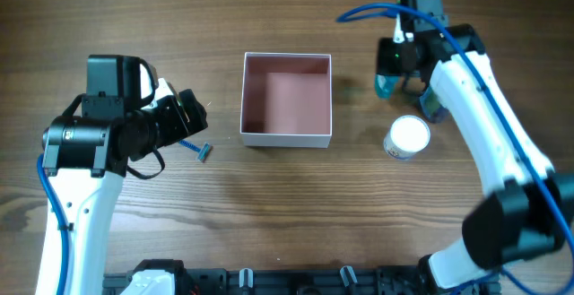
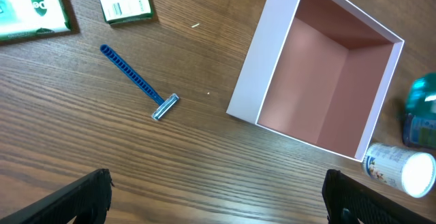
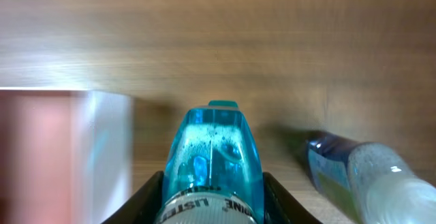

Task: Pack container
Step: 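Carry the mouthwash bottle into the box and release it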

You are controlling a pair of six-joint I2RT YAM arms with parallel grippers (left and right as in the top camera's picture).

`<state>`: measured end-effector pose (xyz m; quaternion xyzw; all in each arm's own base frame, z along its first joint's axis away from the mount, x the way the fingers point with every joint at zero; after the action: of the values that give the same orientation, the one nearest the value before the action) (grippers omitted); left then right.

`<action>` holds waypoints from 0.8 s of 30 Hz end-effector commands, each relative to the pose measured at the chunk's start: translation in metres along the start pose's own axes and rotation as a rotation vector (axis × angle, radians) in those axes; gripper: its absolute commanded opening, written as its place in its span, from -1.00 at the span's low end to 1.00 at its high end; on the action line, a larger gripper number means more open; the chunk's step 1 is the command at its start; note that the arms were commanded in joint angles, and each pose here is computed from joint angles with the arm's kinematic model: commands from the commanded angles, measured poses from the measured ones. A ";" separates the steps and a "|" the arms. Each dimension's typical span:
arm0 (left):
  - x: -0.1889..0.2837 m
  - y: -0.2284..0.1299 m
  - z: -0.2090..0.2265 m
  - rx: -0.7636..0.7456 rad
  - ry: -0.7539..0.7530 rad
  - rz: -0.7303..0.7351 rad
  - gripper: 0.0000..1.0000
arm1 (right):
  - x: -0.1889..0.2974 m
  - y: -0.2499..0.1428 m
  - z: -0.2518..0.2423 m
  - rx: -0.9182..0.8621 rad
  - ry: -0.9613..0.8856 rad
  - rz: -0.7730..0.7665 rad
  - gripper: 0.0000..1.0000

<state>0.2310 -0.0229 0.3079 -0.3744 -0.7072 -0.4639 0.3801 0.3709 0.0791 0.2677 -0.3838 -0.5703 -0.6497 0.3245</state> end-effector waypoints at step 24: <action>0.005 0.004 -0.004 -0.010 -0.023 -0.022 0.99 | -0.013 -0.049 0.177 -0.124 0.211 0.009 -0.91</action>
<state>0.2319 -0.0230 0.3083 -0.3728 -0.7087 -0.4651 0.3775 0.3519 0.2552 0.2422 -0.3552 -0.4812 -0.7208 0.3503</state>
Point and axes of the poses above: each gripper's point midway between its finger pads, its own x axis back along the fingers, its own z axis along the line the jaws close on, y = z × x, the point moved 10 cm from there along x, back along the fingers, and after that the axes turned 7 degrees about -x, right-handed, at the moved point
